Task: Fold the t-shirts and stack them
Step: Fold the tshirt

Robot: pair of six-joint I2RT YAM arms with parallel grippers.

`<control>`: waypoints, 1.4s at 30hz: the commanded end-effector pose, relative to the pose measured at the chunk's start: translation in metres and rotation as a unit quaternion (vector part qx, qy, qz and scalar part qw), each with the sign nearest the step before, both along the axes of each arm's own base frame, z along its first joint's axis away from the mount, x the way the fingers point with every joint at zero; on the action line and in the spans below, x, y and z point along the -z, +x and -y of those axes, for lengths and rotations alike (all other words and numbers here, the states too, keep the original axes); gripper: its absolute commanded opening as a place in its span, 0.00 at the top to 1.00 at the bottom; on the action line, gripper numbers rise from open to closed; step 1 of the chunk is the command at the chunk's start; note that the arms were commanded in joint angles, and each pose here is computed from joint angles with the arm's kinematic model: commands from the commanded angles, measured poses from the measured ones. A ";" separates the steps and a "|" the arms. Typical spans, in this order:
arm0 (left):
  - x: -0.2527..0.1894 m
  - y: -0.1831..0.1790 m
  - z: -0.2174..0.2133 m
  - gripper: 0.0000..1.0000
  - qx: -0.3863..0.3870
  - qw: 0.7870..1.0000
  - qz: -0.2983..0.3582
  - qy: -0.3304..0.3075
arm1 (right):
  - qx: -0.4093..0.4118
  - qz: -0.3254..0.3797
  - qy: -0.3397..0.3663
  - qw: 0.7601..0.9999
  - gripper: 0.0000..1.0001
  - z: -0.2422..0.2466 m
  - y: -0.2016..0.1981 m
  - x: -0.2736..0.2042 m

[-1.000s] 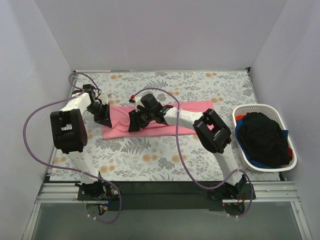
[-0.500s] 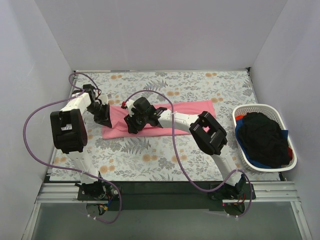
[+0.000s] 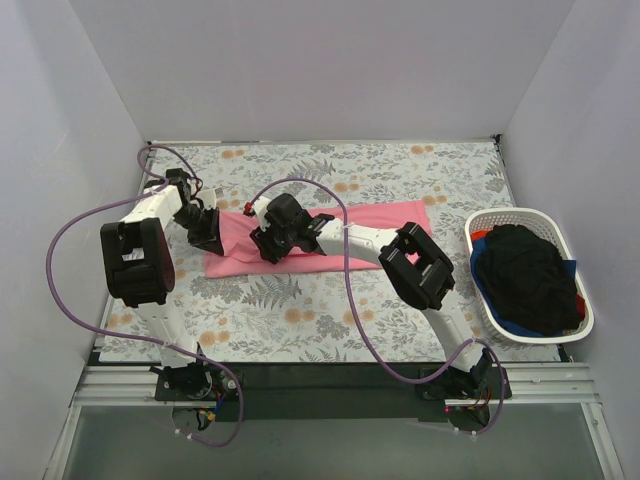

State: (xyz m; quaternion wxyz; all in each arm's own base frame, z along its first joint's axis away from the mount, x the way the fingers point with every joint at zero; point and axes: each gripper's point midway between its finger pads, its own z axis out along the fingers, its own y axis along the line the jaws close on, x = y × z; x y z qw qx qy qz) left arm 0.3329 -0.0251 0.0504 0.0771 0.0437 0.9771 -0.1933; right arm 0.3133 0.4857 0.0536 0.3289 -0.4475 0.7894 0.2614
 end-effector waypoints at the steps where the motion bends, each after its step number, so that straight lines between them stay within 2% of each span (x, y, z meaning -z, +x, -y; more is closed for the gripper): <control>1: -0.013 0.010 0.004 1.00 0.008 1.000 0.024 -0.007 | -0.007 0.031 0.031 0.999 0.45 -0.014 0.011 -0.029; 4: -0.014 0.011 0.003 1.00 0.010 1.000 0.025 -0.006 | -0.023 0.019 0.040 0.999 0.47 -0.017 0.003 -0.030; 7: -0.016 0.014 0.003 1.00 0.010 1.000 0.028 -0.005 | -0.042 0.012 0.055 0.998 0.54 -0.022 -0.005 -0.037; 8: -0.017 0.015 0.003 1.00 0.008 1.000 0.030 -0.005 | -0.047 0.013 0.058 0.997 0.60 -0.022 -0.006 -0.039; 9: -0.019 0.015 0.003 1.00 0.007 1.000 0.028 -0.007 | -0.053 0.011 0.061 0.997 0.76 -0.023 -0.008 -0.041; 10: -0.023 0.019 0.002 1.00 0.007 0.999 0.035 -0.007 | -0.056 0.012 0.061 0.996 0.83 -0.024 -0.008 -0.041; 11: -0.024 0.020 0.004 1.00 0.005 0.999 0.034 -0.009 | -0.058 0.017 0.062 0.996 0.94 -0.024 -0.007 -0.042; 12: -0.026 0.023 0.004 1.00 0.004 0.999 0.036 -0.010 | -0.056 0.019 0.060 0.996 0.99 -0.023 -0.005 -0.041; 21: -0.038 0.050 0.004 1.00 -0.005 0.998 0.055 -0.015 | -0.023 0.049 0.075 0.996 0.99 -0.012 0.037 -0.058; 29: -0.032 0.069 0.002 1.00 -0.019 0.998 0.057 -0.016 | -0.007 0.071 0.092 0.993 0.99 -0.007 0.071 -0.068; 38: -0.030 0.086 -0.001 1.00 -0.034 0.997 0.068 -0.011 | -0.006 0.084 0.102 0.991 0.99 -0.006 0.089 -0.066; 42: -0.035 0.080 0.000 1.00 -0.039 0.997 0.060 -0.014 | -0.003 0.082 0.102 0.991 0.99 0.000 0.090 -0.066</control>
